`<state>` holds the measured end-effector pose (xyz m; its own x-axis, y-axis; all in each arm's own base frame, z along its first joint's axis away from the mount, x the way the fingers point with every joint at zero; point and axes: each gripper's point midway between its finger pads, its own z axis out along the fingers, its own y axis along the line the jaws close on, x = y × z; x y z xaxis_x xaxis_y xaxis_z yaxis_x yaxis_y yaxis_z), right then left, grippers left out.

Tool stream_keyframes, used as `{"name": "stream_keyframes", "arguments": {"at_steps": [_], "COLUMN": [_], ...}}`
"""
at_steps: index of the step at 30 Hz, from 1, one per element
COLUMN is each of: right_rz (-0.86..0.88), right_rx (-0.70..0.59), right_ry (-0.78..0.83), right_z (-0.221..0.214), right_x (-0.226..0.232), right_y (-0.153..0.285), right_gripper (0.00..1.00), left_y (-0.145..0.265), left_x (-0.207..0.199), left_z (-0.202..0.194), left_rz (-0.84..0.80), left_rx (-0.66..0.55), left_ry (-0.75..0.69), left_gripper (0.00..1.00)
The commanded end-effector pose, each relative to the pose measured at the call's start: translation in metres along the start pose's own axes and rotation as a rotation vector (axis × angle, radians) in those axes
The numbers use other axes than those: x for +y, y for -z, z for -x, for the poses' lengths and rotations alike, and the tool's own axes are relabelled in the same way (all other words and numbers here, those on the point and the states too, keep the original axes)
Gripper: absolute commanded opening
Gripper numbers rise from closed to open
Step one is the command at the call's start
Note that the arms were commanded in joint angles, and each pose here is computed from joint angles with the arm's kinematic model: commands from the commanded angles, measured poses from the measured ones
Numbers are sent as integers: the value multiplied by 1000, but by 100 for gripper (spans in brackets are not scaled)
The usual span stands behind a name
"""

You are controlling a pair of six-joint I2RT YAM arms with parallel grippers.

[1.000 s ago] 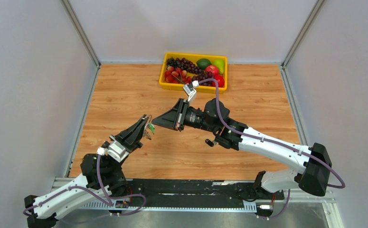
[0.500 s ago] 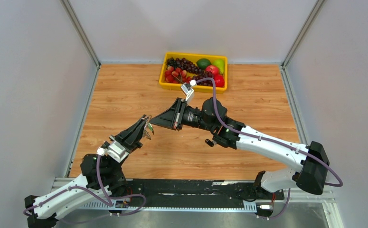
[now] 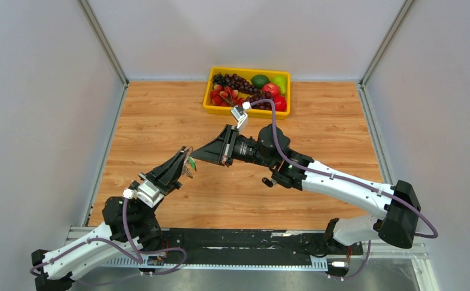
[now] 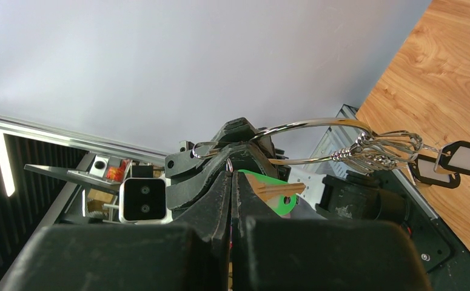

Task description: Put the keys on the keyring

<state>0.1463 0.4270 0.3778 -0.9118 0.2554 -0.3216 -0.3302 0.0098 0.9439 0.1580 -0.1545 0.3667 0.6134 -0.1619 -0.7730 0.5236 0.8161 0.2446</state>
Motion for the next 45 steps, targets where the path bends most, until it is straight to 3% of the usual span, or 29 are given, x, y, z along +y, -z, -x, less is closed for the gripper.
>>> {"name": "stream_keyframes", "arguments": {"at_steps": [1,45], "right_rz": [95,114], "right_rx": [-13,15], "right_ry": [38,28], "right_z": [9,3], "right_x": [39,40], "right_y": [4,-11], "right_gripper": [0,0], "left_y": [-1,0], "left_x": [5,4], "left_z": [10,10], "left_rz": [19,15], "left_rx": [-40,-42], "left_ry": [-12,-6], "left_gripper": [1,1]}}
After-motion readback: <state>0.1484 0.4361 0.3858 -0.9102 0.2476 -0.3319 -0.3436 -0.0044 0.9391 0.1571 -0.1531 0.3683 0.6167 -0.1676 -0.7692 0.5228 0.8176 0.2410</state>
